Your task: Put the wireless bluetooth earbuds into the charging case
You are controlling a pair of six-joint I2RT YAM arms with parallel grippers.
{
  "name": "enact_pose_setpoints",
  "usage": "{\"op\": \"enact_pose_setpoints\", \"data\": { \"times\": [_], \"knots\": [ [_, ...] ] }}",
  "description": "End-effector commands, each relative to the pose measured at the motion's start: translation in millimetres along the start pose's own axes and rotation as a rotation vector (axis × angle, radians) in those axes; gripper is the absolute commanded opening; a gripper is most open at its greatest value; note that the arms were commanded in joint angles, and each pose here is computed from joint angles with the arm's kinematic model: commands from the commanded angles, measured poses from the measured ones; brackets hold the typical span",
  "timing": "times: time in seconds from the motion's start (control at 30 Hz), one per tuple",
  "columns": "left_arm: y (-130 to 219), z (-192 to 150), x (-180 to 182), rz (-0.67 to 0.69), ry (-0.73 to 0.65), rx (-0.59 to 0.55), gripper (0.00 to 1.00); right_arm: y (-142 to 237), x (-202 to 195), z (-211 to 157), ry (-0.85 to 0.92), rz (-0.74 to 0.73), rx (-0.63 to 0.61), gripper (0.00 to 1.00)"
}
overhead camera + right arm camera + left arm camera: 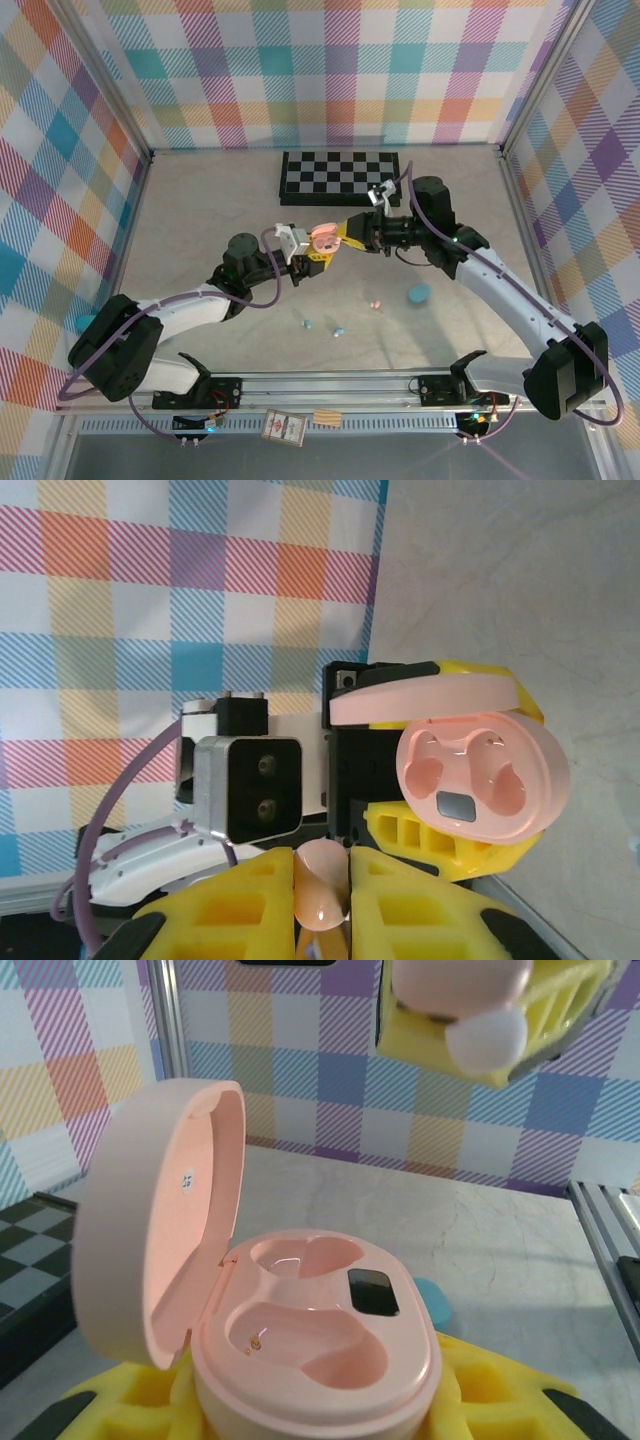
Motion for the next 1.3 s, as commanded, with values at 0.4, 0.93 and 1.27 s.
{"op": "enact_pose_setpoints", "data": {
  "times": [0.4,0.93,1.27],
  "knots": [
    [-21,13,-2,-0.006,-0.050,-0.042,0.29,-16,-10,6,0.071,-0.136,-0.040,0.17],
    [-29,11,-3,0.003,-0.051,-0.027,0.29,-29,-13,6,0.093,-0.172,-0.044,0.18],
    [-28,17,-4,0.005,-0.054,-0.037,0.29,-27,-19,5,0.098,-0.223,-0.070,0.28]
  ]
}}
Point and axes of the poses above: each hand's point on the last joint's axis, 136 mm out from that joint toward the fingers, its own y axis back along the fingers, its own x axis along the line the jaws close on, z = x × y, the point moved 8 cm from there along y, back along the fingers, and after that the axes turned 13 degrees about -y, right-handed, at the moved point
